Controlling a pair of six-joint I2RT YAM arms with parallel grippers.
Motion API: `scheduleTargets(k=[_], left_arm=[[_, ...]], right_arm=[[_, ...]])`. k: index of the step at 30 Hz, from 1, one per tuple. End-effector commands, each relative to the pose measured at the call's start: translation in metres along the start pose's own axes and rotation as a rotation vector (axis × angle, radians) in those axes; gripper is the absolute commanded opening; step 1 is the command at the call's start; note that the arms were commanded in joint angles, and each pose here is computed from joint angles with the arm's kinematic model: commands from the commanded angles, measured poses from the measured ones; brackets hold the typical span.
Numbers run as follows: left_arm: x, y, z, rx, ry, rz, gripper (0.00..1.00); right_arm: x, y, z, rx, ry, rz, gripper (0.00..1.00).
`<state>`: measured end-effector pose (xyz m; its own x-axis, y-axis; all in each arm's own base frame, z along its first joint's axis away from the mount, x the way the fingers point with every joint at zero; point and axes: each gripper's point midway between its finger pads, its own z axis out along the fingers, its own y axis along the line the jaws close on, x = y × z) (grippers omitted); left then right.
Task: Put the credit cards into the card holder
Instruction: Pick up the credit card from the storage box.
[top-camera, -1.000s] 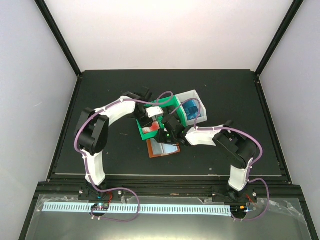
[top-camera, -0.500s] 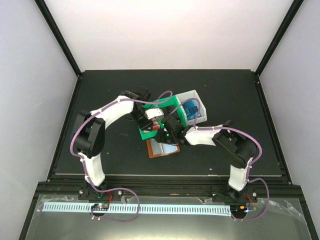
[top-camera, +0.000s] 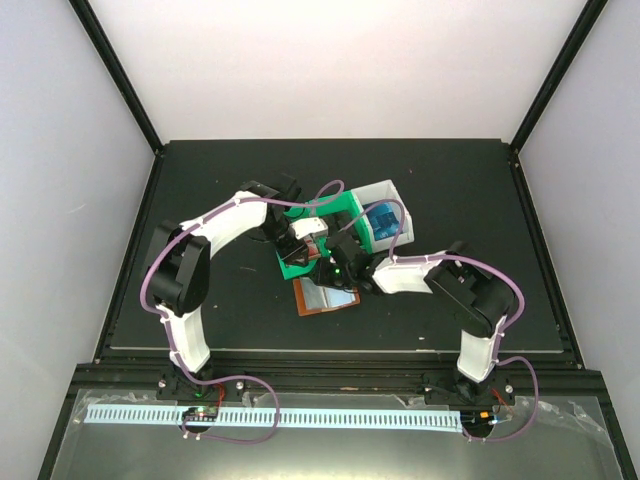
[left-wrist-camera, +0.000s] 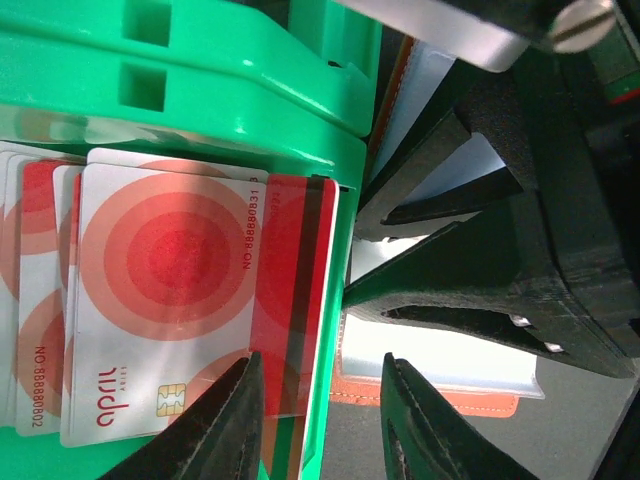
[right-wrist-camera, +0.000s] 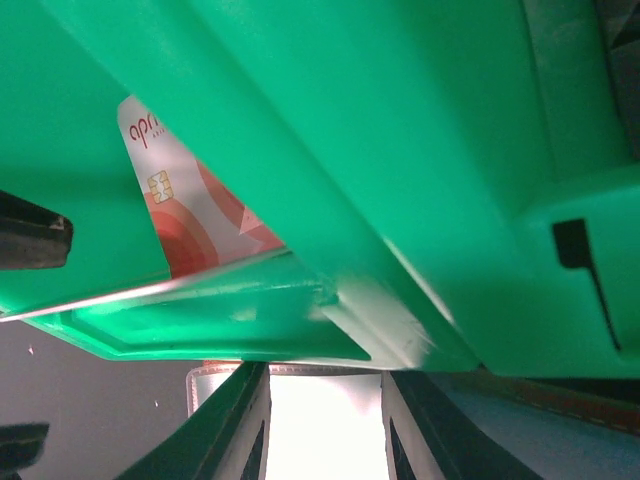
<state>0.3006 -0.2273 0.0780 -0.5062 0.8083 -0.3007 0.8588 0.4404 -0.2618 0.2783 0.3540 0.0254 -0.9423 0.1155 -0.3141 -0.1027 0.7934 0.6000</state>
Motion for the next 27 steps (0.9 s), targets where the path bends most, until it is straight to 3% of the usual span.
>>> scheduleTargets(k=[1, 21, 27], left_arm=[[-0.005, 0.005, 0.003, -0.022, -0.017, 0.0, 0.35], [-0.008, 0.011, 0.016, -0.072, -0.005, 0.039, 0.28], [-0.012, 0.007, 0.012, -0.052, -0.016, 0.039, 0.16]], right_arm=[[0.005, -0.016, -0.001, 0.035, 0.001, 0.025, 0.34], [0.004, -0.016, -0.021, -0.015, -0.05, 0.03, 0.33], [0.004, -0.02, -0.022, -0.009, -0.049, 0.038, 0.33]])
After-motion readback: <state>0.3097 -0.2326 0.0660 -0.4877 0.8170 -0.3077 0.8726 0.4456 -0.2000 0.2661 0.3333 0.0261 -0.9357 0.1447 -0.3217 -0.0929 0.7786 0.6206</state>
